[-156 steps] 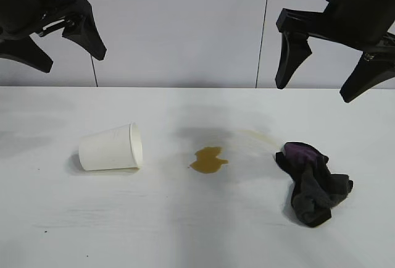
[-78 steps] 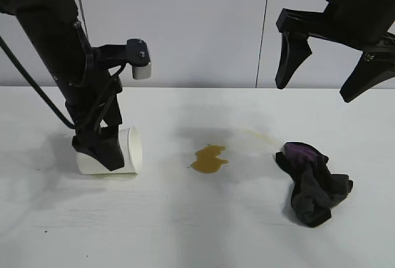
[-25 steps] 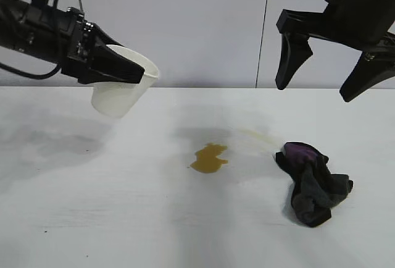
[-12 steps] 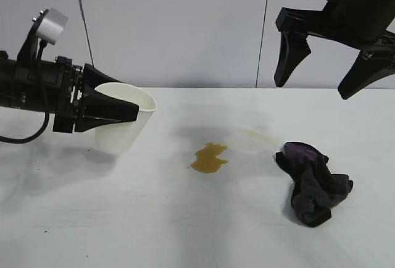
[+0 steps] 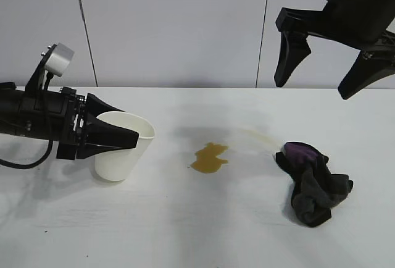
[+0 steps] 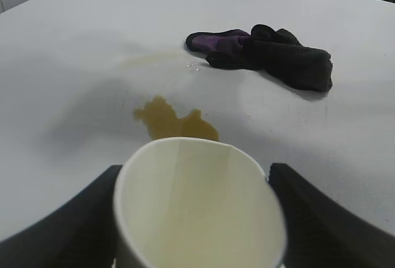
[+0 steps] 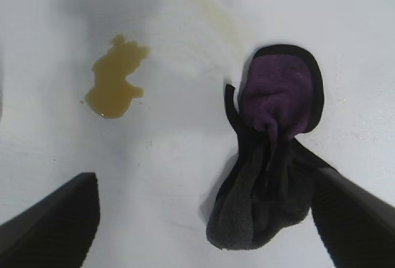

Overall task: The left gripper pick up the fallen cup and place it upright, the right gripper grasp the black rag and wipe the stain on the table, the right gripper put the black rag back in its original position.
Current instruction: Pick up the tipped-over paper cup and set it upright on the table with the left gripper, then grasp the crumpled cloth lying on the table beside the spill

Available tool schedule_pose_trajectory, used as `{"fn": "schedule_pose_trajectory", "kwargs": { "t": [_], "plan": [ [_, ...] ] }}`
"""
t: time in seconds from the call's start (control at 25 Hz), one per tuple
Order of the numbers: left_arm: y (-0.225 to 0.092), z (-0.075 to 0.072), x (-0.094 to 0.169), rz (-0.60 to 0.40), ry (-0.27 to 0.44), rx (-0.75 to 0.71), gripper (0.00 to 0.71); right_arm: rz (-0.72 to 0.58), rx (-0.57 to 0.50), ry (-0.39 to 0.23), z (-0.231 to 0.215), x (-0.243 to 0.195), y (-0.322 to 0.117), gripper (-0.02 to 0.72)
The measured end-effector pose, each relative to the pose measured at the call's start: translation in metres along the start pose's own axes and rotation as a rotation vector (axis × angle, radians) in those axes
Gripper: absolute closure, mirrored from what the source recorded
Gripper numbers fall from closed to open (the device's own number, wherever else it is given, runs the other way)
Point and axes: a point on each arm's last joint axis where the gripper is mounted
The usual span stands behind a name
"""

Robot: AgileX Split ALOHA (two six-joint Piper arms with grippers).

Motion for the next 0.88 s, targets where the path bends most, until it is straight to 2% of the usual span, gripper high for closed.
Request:
{"fn": "schedule_pose_trajectory", "kwargs": {
  "t": [0.08, 0.16, 0.28, 0.4, 0.52, 0.6, 0.8, 0.88],
  "plan": [
    [-0.001, 0.000, 0.000, 0.001, 0.000, 0.010, 0.224, 0.000, 0.000, 0.000, 0.000, 0.000, 0.000, 0.063],
    [-0.001, 0.000, 0.000, 0.001, 0.000, 0.033, 0.121, 0.000, 0.000, 0.000, 0.000, 0.000, 0.000, 0.063],
    [-0.001, 0.000, 0.000, 0.001, 0.000, 0.095, 0.044, 0.001, 0.000, 0.000, 0.000, 0.000, 0.000, 0.063],
    [0.006, 0.000, 0.002, -0.007, 0.005, 0.147, 0.025, 0.004, 0.000, 0.000, 0.000, 0.000, 0.000, 0.063],
    [0.031, -0.001, 0.010, -0.031, 0.024, 0.246, 0.019, 0.011, 0.000, 0.000, 0.000, 0.000, -0.001, 0.063],
    [0.054, 0.000, 0.020, -0.014, 0.096, 0.318, 0.017, 0.015, 0.000, 0.000, 0.000, 0.000, -0.001, 0.063],
    [0.114, -0.009, 0.052, 0.135, 0.429, 0.481, 0.017, 0.004, 0.000, 0.000, 0.000, 0.000, 0.000, 0.063],
    [0.133, -0.012, 0.058, 0.144, 0.502, 0.565, 0.017, 0.003, 0.000, 0.000, 0.000, 0.000, 0.000, 0.063]
  ]
}}
Point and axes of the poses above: a point on each arm's last joint axis where the gripper is mounted, x pointing back along that axis away from the gripper, z along the wrist's bending axis when the last joint is at zero, y = z × x, and after that the axes turned 2 degrees about x, right-handed
